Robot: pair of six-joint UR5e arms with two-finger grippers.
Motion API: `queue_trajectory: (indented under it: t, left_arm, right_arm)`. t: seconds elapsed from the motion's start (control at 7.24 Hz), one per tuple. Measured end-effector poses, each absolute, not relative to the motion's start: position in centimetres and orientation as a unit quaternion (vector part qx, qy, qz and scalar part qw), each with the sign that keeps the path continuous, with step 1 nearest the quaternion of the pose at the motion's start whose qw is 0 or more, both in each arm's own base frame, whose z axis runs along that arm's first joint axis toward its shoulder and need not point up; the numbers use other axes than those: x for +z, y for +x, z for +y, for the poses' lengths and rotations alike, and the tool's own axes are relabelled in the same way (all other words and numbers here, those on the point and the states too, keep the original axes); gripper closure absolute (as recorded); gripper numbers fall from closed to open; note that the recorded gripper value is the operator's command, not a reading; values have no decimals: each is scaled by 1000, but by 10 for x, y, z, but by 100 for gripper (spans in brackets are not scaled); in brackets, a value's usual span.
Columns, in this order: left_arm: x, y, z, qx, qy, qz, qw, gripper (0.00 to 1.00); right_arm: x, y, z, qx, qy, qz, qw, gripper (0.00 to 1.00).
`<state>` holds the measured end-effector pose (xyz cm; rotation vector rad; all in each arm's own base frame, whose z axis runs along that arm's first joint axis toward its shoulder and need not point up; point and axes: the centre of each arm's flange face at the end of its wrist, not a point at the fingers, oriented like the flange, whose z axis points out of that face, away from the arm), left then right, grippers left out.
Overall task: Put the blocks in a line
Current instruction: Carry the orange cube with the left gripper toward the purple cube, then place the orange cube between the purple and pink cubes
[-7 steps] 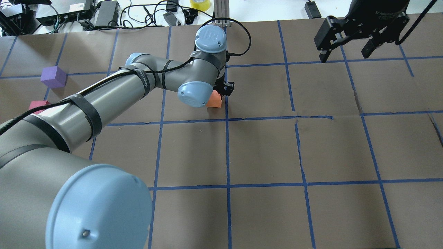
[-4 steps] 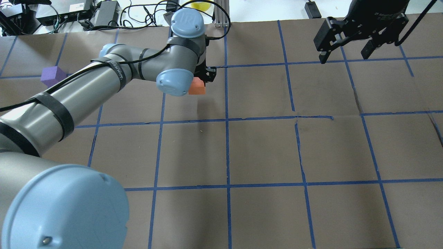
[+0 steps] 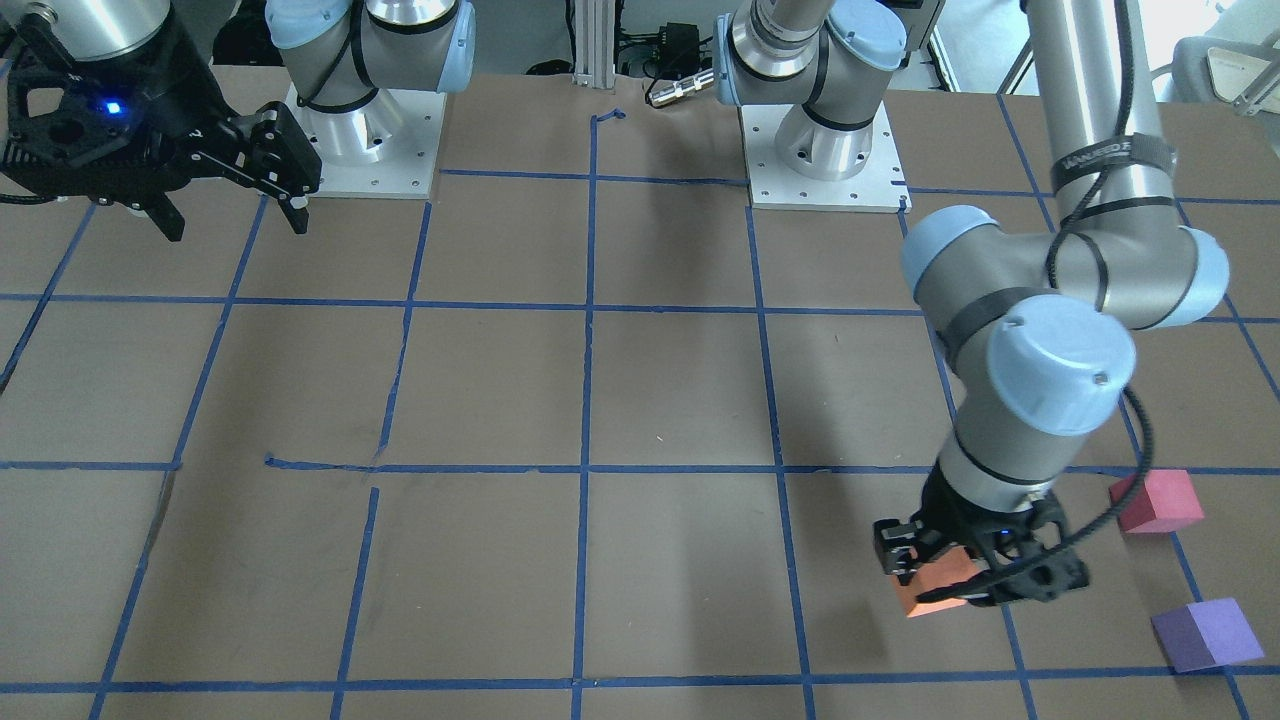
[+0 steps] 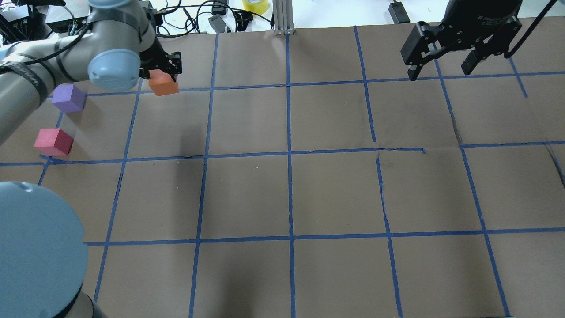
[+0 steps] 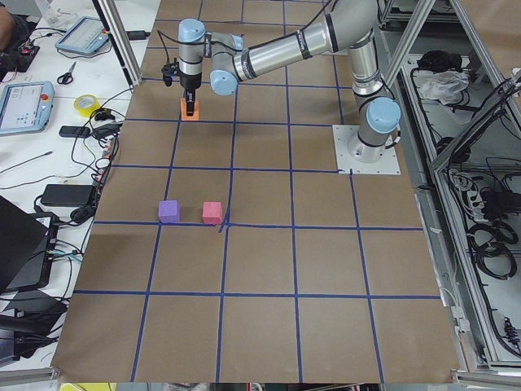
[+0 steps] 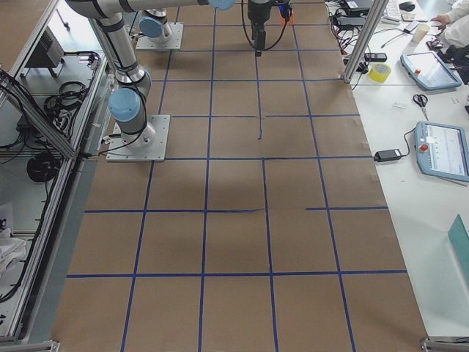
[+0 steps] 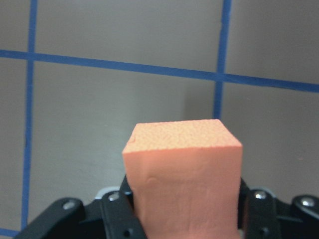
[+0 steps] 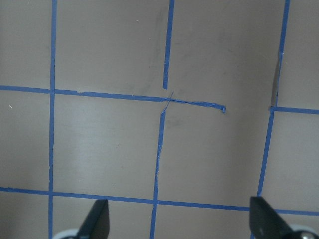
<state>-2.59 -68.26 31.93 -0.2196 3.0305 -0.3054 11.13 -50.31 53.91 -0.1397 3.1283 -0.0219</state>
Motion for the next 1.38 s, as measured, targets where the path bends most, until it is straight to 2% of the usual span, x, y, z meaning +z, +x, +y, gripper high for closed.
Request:
queue_trajectory:
  t: [0.55, 1.11, 1.38]
  left_arm:
    - [322, 183, -689, -89, -54, 993, 59, 100]
    - [296, 289, -684, -65, -23, 996, 63, 100]
    - [282, 298, -677, -41, -11, 998, 51, 100]
  right_arm:
    - [537, 113, -503, -4, -45, 999, 5, 0]
    - [531, 113, -502, 3, -45, 999, 6, 0]
    - [527, 113, -502, 6, -44, 999, 6, 0]
